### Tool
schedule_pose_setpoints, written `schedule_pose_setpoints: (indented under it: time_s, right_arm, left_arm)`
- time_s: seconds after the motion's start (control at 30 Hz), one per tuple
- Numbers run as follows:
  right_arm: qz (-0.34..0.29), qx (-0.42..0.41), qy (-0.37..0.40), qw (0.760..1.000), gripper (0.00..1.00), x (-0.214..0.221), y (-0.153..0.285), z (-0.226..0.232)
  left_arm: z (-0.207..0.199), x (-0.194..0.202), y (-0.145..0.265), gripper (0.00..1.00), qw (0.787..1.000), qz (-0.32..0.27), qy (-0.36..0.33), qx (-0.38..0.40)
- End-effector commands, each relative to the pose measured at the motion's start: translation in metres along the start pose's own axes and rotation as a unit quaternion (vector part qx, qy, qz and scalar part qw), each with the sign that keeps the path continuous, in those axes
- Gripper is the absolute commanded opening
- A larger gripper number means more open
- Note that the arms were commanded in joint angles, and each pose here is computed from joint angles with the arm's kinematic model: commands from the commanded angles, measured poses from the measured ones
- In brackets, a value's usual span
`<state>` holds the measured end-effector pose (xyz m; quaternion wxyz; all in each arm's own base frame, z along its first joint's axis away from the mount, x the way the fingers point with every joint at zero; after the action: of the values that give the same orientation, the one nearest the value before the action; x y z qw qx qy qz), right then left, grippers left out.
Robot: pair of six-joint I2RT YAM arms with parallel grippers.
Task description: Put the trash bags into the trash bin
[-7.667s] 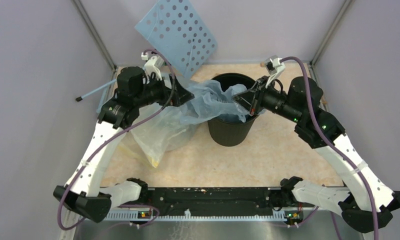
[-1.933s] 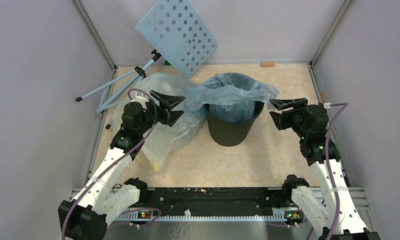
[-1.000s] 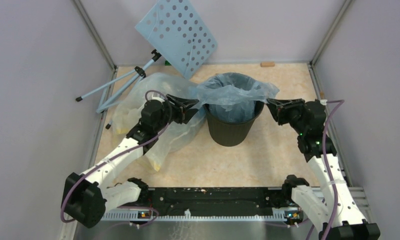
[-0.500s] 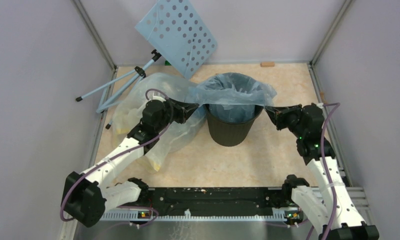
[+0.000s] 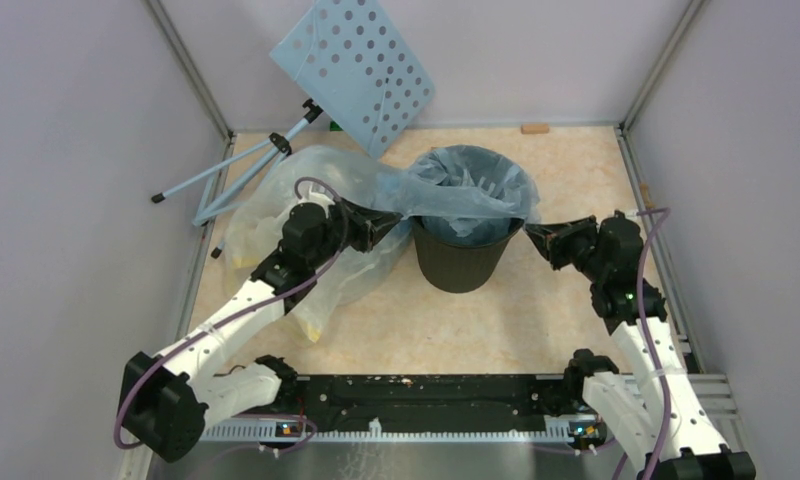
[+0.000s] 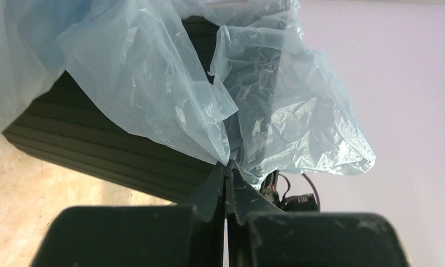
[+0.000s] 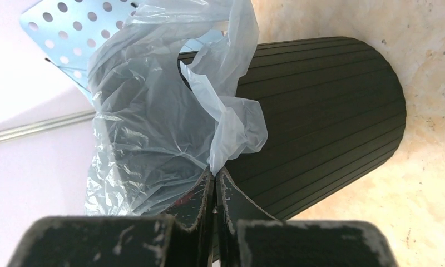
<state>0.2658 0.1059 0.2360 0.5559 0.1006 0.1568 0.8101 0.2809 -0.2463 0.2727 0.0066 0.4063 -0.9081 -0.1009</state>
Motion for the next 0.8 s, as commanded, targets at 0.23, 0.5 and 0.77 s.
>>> schedule_pose_setpoints:
  time_s: [0.23, 0.5, 0.77]
  right_arm:
    - [0.004, 0.053, 0.079, 0.995, 0.00, -0.004, -0.005, -0.018]
    - [-0.011, 0.085, 0.121, 0.989, 0.00, -0.014, -0.011, -0.031]
    - [-0.024, 0.114, 0.154, 0.981, 0.00, -0.024, -0.017, -0.042]
  left_arm:
    - [-0.012, 0.035, 0.026, 0.00, 0.997, 0.060, -0.042, 0.008]
    - [0.007, 0.046, 0.028, 0.00, 0.996, 0.074, -0.040, -0.011]
    - [0.019, 0.063, 0.024, 0.00, 0.994, 0.094, -0.055, -0.027]
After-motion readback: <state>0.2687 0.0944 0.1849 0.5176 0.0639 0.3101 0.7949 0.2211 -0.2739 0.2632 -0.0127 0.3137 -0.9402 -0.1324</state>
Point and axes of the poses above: each gripper's point midway between its finger pads, its own y axis back along the fingers, its own z axis along the line the jaws close on, x = y × z, the point moved 1 cm from there along y, back along the fingers, and after that the axes turned 2 degrees about -y, right-handed, at the moved point
